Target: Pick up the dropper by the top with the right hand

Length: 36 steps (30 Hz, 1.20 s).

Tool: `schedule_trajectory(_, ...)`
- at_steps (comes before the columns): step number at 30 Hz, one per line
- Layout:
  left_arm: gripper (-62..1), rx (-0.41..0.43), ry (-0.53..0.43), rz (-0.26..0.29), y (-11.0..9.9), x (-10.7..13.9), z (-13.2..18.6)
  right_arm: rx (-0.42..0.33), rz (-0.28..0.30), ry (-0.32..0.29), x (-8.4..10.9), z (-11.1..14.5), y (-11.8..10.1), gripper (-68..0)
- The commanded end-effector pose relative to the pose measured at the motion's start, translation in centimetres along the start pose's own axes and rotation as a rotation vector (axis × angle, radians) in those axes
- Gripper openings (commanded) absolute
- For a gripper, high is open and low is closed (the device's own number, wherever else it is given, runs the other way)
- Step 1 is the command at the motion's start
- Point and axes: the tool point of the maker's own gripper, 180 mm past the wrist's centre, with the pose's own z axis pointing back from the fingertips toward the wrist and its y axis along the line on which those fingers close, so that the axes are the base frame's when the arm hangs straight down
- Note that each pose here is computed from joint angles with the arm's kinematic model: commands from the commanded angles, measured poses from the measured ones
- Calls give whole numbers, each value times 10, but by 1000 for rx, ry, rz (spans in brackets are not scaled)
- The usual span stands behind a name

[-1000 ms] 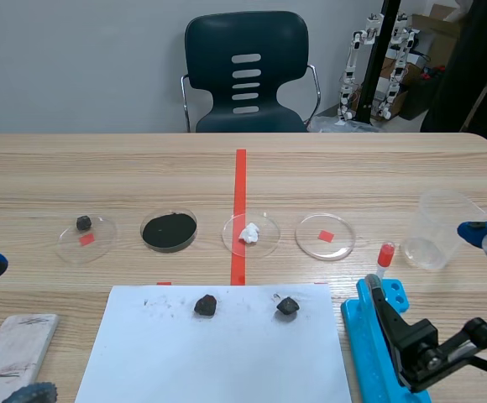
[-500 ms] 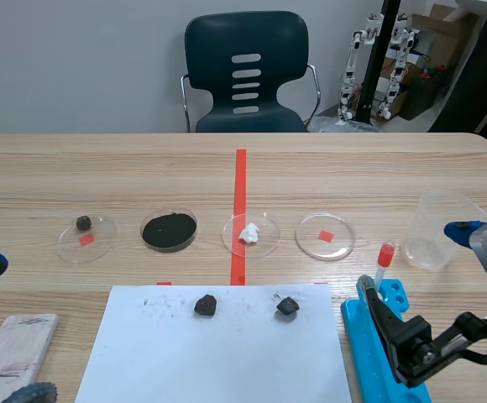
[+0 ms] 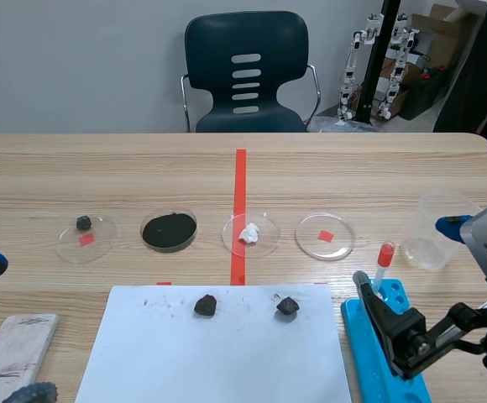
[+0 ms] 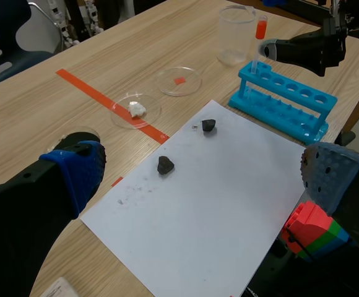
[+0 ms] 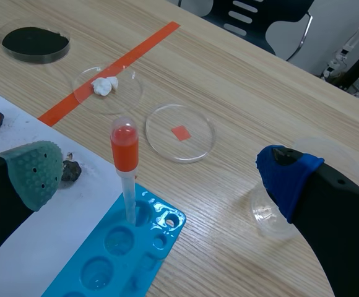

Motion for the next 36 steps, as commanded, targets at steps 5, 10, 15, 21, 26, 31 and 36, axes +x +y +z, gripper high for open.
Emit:
schedule_trajectory(5, 14, 3, -35, 1, 0, 8, -2, -8, 19, -21, 8, -8, -8, -13)
schedule_trajectory(10, 14, 3, -34, 1, 0, 8, -2, -8, 19, -21, 8, -8, -8, -13)
schedule_trajectory(15, 14, 3, -34, 1, 0, 8, -2, -8, 19, -11, 6, -8, -8, -13)
schedule_trajectory(21, 14, 3, -34, 1, 0, 8, -2, -9, 19, -9, 6, -8, -8, -76)
schedule_trajectory(26, 14, 3, -34, 1, 0, 8, -2, -9, 19, -9, 6, -8, -8, -187)
schedule_trajectory(31, 14, 3, -34, 1, 0, 8, -2, -9, 19, -5, 5, -8, -8, -191)
schedule_trajectory(36, 14, 3, -34, 1, 0, 8, -2, -9, 19, -4, 5, -8, -8, -268)
